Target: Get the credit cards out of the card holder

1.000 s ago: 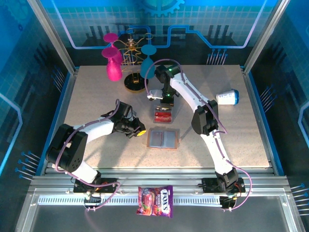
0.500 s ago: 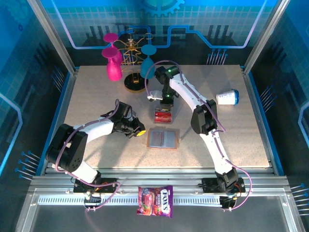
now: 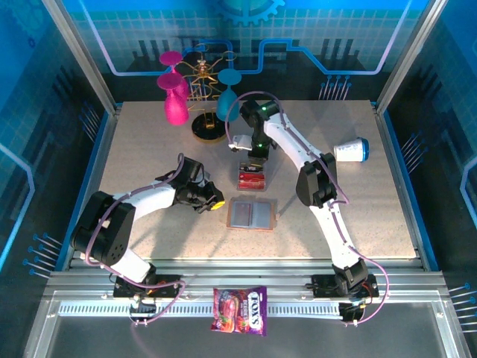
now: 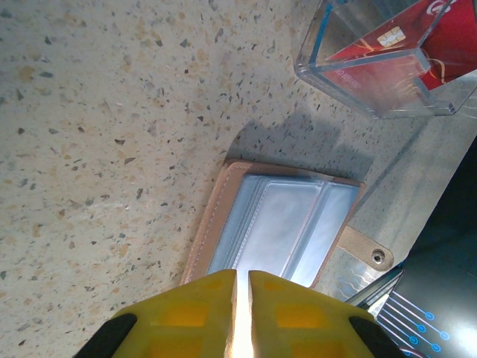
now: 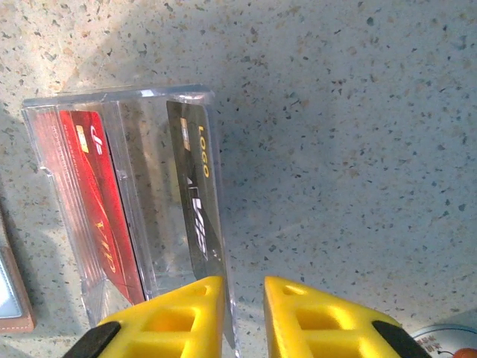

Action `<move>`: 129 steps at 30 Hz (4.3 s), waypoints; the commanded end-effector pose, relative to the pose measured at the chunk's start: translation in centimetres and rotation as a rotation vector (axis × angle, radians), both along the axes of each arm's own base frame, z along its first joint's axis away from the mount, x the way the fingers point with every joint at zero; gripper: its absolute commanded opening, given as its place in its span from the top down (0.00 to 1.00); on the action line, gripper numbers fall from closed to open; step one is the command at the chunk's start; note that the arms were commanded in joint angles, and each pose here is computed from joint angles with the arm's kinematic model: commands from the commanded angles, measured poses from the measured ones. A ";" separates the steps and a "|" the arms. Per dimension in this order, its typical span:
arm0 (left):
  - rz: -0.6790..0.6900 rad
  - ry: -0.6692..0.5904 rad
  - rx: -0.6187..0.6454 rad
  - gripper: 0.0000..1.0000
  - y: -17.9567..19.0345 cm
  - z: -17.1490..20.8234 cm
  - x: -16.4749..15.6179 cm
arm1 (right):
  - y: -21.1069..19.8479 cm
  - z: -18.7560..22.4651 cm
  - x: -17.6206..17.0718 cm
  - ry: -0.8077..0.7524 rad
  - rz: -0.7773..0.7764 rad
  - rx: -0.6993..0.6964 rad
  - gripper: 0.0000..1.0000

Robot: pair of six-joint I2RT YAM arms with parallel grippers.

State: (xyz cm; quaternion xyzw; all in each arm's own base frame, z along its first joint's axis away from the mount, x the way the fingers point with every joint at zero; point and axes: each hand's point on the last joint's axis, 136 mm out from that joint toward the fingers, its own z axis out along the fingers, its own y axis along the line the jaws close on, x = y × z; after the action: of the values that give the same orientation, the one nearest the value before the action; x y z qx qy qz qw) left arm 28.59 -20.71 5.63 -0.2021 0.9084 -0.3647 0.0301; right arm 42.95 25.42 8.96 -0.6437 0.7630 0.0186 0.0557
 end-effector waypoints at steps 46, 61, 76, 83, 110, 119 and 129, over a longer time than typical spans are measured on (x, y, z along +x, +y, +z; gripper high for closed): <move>-0.022 0.034 -0.044 0.86 -1.6 -1.1 0.5 | 3.7 4.8 -11.4 0.488 -1.213 0.749 0.84; -0.035 0.048 -0.059 0.86 -2.9 -1.9 -0.2 | 4.4 0.5 -15.1 0.616 -1.238 0.680 0.81; -0.055 0.075 -0.025 0.89 -3.2 -2.6 -1.9 | 3.7 -3.2 -16.7 0.664 -1.286 0.588 0.81; -0.043 0.075 -0.005 0.90 -2.6 -2.6 -2.6 | 3.8 -3.8 -17.3 0.677 -1.287 0.565 0.81; -0.073 0.133 -0.007 0.89 -2.9 -4.1 -4.5 | 4.4 -5.1 -18.2 0.718 -1.267 0.511 0.78; -0.073 0.134 -0.006 0.89 -2.9 -4.2 -4.5 | 4.6 -5.6 -18.4 0.723 -1.267 0.496 0.76; -0.073 0.134 -0.005 0.89 -2.9 -4.2 -4.6 | 4.3 -5.9 -18.6 0.717 -1.272 0.466 0.74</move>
State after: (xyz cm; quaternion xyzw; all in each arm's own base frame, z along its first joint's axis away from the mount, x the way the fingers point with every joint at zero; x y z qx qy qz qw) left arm 24.92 -23.61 1.92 -0.1907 0.9139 -0.3571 -0.0301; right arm 24.85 29.32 3.23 0.0041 0.9335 0.3553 -0.0474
